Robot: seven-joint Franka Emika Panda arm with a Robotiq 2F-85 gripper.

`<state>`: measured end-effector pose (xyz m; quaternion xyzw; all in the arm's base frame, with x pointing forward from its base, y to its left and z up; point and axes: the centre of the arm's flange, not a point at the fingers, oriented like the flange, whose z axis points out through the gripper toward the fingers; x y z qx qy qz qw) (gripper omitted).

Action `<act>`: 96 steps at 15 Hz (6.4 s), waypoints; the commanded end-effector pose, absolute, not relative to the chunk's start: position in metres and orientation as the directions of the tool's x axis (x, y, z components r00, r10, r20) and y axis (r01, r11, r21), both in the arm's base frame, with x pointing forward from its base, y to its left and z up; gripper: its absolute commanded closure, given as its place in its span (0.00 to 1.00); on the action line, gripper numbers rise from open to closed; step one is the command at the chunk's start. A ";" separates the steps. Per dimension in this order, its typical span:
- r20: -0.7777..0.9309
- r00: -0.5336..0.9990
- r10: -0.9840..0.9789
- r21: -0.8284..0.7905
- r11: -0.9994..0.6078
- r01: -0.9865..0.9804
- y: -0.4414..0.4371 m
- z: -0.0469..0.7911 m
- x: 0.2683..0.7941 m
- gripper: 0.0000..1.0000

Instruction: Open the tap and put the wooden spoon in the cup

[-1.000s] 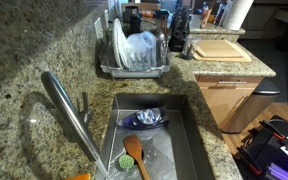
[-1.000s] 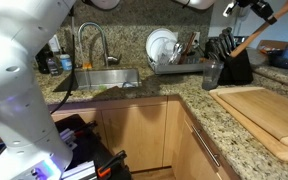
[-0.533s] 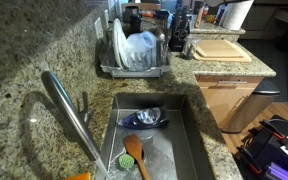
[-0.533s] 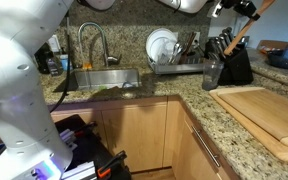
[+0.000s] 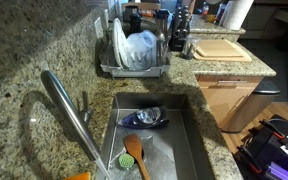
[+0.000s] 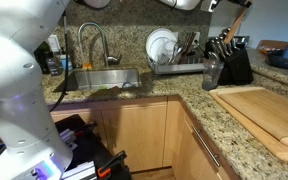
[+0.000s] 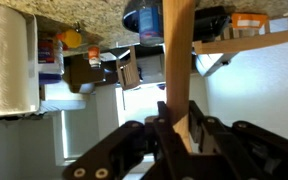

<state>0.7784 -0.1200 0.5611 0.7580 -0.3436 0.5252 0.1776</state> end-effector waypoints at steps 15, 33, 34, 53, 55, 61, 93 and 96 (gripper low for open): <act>0.884 0.453 -0.119 0.227 -0.738 -0.636 -0.055 0.608 0.729 0.94; 0.924 0.374 -0.083 0.198 -0.731 -0.653 -0.026 0.564 0.742 0.94; 0.926 0.369 -0.084 0.195 -0.729 -0.656 -0.025 0.559 0.742 0.77; 0.885 0.463 -0.043 0.291 -0.725 -0.624 -0.007 0.517 0.734 0.77; 0.879 0.476 -0.040 0.302 -0.726 -0.618 -0.008 0.513 0.729 0.94; 0.832 0.552 0.058 0.439 -0.678 -0.590 -0.017 0.499 0.698 0.94; 0.913 0.403 -0.067 0.233 -0.725 -0.649 -0.038 0.484 0.706 0.94; 0.911 0.409 -0.059 0.238 -0.733 -0.638 -0.034 0.486 0.700 0.77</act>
